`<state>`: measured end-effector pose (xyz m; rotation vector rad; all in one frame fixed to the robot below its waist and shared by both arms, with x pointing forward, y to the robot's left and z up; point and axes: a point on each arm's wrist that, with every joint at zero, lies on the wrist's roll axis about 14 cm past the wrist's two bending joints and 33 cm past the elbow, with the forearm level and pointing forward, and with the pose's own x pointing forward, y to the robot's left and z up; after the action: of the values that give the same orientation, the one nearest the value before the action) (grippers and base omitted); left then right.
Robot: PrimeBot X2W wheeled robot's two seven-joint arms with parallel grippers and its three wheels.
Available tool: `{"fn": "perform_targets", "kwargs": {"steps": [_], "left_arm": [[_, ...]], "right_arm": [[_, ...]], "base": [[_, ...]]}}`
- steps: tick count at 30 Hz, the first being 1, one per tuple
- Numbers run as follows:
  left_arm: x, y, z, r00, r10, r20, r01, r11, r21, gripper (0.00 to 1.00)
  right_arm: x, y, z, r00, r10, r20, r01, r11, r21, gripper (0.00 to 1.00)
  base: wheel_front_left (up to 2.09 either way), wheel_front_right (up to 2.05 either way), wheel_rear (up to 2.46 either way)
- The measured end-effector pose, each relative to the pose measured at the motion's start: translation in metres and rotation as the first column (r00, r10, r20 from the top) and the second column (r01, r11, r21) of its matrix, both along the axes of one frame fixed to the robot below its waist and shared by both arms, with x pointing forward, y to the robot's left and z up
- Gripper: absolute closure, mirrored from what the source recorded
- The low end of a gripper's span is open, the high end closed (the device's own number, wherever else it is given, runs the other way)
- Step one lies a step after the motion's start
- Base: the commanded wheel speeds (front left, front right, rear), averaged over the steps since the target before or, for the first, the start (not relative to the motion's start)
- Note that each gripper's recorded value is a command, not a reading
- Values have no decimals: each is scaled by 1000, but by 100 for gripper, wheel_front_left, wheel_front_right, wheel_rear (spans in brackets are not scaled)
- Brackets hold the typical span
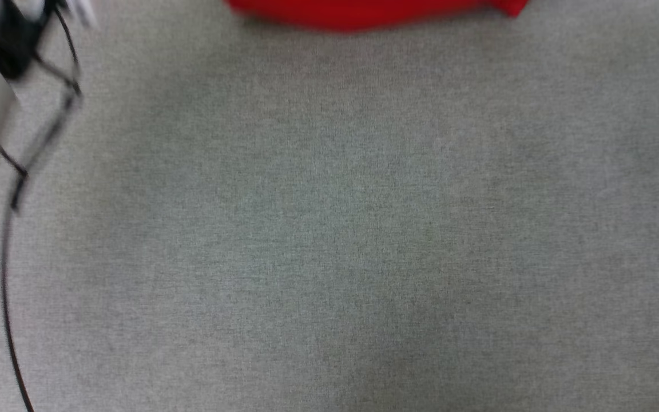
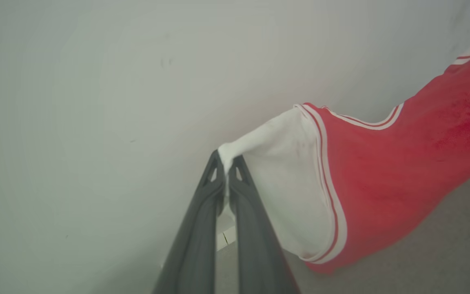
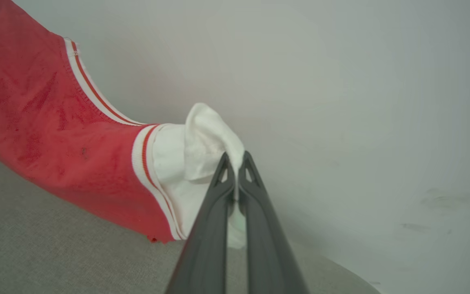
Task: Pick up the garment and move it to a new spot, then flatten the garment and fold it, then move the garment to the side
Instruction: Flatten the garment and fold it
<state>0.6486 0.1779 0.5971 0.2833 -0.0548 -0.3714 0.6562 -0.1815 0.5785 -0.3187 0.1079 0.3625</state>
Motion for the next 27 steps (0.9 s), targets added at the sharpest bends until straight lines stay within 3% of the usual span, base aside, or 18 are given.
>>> {"fn": "perform_targets", "kwargs": {"steps": [7,11,27], "left_arm": [[-65,6,-86,984,25,-175,-35,998,-59,100],[-122,18,-128,957,58,-285,-88,992,-92,100],[-280,49,-184,849,165,-502,-234,969,-76,100]], "right_arm": [[-64,0,-72,987,52,-151,-49,998,28,100],[-115,-6,-103,968,67,-241,-54,997,59,100],[-273,-50,-167,893,11,-449,38,994,99,100]], "base": [[0,0,0],[0,0,0],[0,0,0]]}}
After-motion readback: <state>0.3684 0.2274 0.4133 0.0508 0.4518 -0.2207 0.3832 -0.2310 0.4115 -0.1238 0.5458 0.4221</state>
